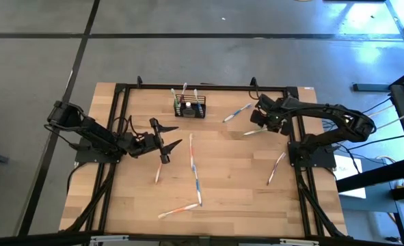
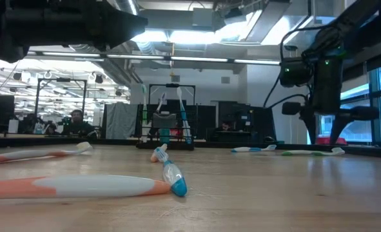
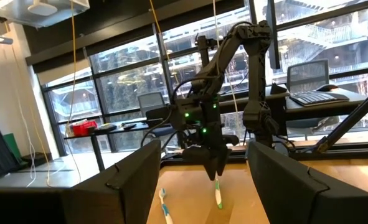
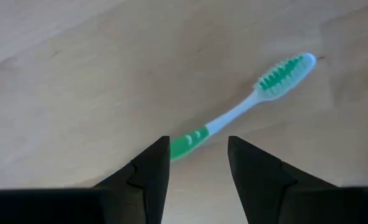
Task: Pick & Place toothbrushing station
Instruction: Put the green toothbrush into the black wire organizer
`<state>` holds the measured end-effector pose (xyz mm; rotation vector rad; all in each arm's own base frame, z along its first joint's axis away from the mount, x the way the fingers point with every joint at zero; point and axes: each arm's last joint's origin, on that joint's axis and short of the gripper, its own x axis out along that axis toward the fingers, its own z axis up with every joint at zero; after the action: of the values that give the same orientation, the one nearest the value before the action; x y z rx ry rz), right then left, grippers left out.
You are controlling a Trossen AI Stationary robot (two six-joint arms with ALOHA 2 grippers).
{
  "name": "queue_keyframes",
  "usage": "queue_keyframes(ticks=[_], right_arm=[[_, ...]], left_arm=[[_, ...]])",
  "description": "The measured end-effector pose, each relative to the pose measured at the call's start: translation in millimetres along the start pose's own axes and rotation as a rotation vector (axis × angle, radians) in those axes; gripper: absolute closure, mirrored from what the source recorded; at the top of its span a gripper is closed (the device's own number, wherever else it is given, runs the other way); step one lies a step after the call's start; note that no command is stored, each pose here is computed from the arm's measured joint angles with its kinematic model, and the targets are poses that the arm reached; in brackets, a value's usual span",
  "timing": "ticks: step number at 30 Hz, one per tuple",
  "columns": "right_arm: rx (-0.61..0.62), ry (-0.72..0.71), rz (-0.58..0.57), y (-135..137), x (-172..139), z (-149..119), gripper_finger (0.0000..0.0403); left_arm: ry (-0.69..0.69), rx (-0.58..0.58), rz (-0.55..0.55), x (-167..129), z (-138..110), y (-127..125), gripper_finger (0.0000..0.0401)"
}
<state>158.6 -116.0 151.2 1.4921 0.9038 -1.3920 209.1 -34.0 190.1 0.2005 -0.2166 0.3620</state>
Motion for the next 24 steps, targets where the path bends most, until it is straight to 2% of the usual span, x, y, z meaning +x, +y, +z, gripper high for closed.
queue_keyframes(ticks=[8, 17, 24], right_arm=[[0.017, 0.009, -0.019, -6.4, 5.7, 0.7, 0.0239], [0.055, 0.011, 0.009, -8.6, 18.4, 2.6, 0.0239], [0.024, 0.016, -0.011, -7.3, 22.0, 3.1, 0.0240]], left_arm=[[0.000, 0.000, -0.001, 0.0, 0.0, 0.0, 0.0164], [0.000, 0.001, -0.001, 0.0, 0.0, 0.0, 0.0164], [0.000, 0.001, -0.001, 0.0, 0.0, 0.0, 0.0164]])
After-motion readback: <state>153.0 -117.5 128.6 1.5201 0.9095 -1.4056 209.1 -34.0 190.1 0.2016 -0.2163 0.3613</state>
